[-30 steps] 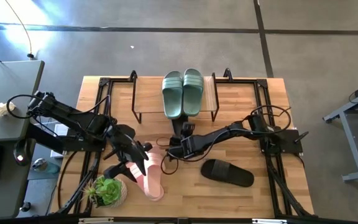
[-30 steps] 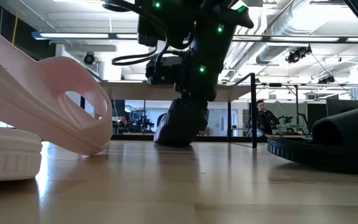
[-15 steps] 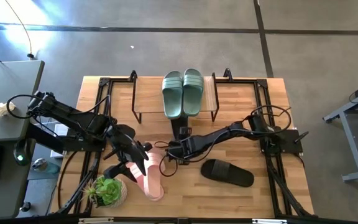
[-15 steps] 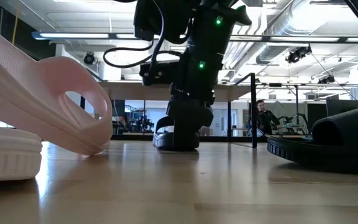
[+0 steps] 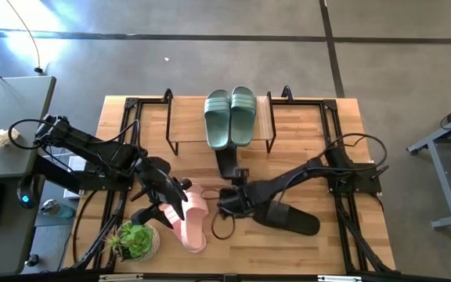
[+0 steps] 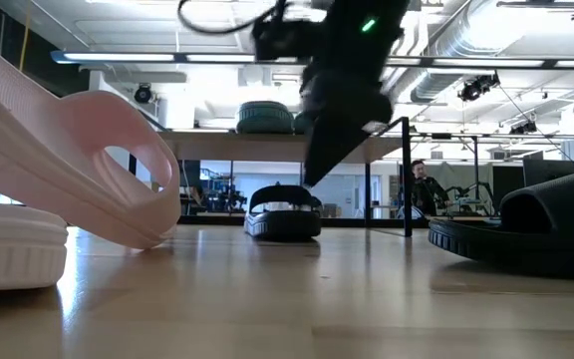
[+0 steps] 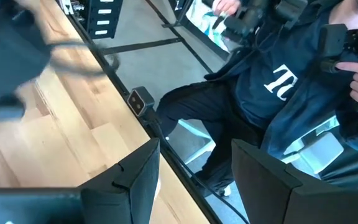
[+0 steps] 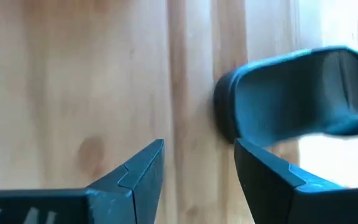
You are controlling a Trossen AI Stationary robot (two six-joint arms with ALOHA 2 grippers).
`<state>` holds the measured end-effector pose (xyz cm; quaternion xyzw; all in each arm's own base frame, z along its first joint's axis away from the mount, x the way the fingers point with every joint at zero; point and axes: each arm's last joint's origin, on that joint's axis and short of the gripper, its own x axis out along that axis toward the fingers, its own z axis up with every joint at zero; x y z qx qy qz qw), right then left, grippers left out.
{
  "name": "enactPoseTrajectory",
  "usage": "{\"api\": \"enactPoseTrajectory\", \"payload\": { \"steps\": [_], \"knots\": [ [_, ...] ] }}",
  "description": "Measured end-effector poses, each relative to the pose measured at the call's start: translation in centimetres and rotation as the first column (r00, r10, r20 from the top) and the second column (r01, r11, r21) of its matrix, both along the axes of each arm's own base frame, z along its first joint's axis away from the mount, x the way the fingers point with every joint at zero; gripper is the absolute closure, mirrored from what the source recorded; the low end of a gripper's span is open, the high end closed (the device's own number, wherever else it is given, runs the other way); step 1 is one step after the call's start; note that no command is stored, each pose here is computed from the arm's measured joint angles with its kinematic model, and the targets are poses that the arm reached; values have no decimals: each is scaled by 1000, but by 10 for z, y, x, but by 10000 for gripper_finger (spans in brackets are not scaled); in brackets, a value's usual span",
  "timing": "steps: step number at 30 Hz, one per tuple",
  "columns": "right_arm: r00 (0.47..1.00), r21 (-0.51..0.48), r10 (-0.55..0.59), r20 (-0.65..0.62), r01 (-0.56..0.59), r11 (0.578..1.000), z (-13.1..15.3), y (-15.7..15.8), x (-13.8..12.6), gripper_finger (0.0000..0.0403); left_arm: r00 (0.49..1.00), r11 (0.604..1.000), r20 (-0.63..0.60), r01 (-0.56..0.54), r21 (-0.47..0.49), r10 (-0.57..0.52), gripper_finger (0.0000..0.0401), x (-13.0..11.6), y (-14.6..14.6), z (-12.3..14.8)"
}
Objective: Pick and place slides into the shelf
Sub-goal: Put the black slipper under the shelf
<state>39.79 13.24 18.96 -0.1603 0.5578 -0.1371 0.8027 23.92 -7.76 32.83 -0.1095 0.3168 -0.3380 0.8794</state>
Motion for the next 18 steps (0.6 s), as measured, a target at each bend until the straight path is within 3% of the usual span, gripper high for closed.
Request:
{"api": "enactPoseTrajectory", "payload": {
  "steps": [13,18],
  "knots": [
    [979,-34,197,-60,-199,979,37,95,-85,217,994,992,22,-108,69,107,217,2,3,-1],
    [975,-19,188,-120,-192,981,37,123,-124,217,993,990,25,-118,75,117,217,2,3,-1]
  ]
}}
